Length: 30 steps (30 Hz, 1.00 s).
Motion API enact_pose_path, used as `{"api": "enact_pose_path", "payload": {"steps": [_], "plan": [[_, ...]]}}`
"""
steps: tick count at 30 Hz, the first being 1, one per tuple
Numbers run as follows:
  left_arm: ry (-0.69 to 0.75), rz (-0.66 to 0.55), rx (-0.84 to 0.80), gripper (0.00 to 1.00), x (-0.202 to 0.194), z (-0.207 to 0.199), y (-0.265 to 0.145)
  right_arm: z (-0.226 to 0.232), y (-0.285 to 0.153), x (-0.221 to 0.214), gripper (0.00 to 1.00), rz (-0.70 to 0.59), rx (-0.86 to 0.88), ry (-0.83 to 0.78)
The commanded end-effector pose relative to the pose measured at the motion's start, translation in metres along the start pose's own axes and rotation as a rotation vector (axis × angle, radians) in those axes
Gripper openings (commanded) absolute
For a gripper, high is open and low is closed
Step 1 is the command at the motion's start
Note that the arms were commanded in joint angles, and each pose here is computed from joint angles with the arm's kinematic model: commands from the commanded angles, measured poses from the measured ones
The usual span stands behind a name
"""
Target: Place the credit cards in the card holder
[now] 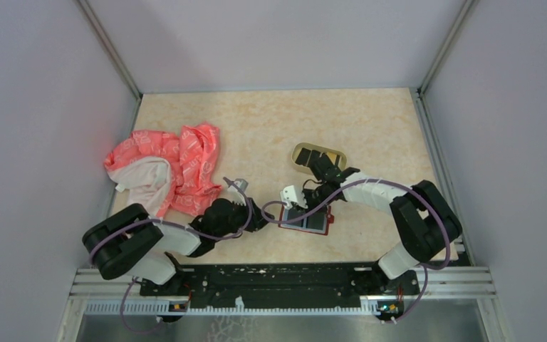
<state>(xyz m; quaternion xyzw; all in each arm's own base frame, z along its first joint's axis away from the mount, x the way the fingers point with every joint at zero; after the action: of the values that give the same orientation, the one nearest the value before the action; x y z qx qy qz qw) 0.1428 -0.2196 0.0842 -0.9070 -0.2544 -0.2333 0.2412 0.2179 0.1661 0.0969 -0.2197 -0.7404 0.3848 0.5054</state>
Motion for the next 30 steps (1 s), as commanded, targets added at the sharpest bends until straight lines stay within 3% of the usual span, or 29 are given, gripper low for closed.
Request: {"api": "enact_pose_path", "payload": {"steps": [1, 7, 16, 30], "plan": [[0.016, -0.004, -0.036, 0.28, 0.003, -0.005, 0.008, -0.015, 0.006, 0.013, 0.01, -0.034, -0.056, -0.013], [0.026, 0.011, -0.101, 0.29, 0.003, -0.011, 0.016, -0.014, 0.007, 0.016, 0.01, -0.053, -0.048, -0.012], [0.008, 0.034, -0.151, 0.33, 0.006, -0.022, 0.020, -0.010, -0.021, 0.031, 0.03, -0.192, -0.041, -0.007], [-0.058, 0.106, -0.128, 0.33, -0.002, -0.019, 0.035, -0.009, -0.004, 0.007, 0.00, -0.078, 0.016, 0.064]]}}
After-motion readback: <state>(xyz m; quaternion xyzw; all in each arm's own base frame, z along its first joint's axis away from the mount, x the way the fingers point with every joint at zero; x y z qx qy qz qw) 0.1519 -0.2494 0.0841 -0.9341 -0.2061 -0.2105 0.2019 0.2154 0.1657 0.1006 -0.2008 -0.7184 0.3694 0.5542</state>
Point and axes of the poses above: each gripper's point midway between its finger pads, its own y axis out along the fingers, its own z axis along the line the jaws close on, x = y × z, the point moved 9 cm from there along -y, back along the fingers, and after that the axes turned 10 degrees about -y, right-handed, at the moved point
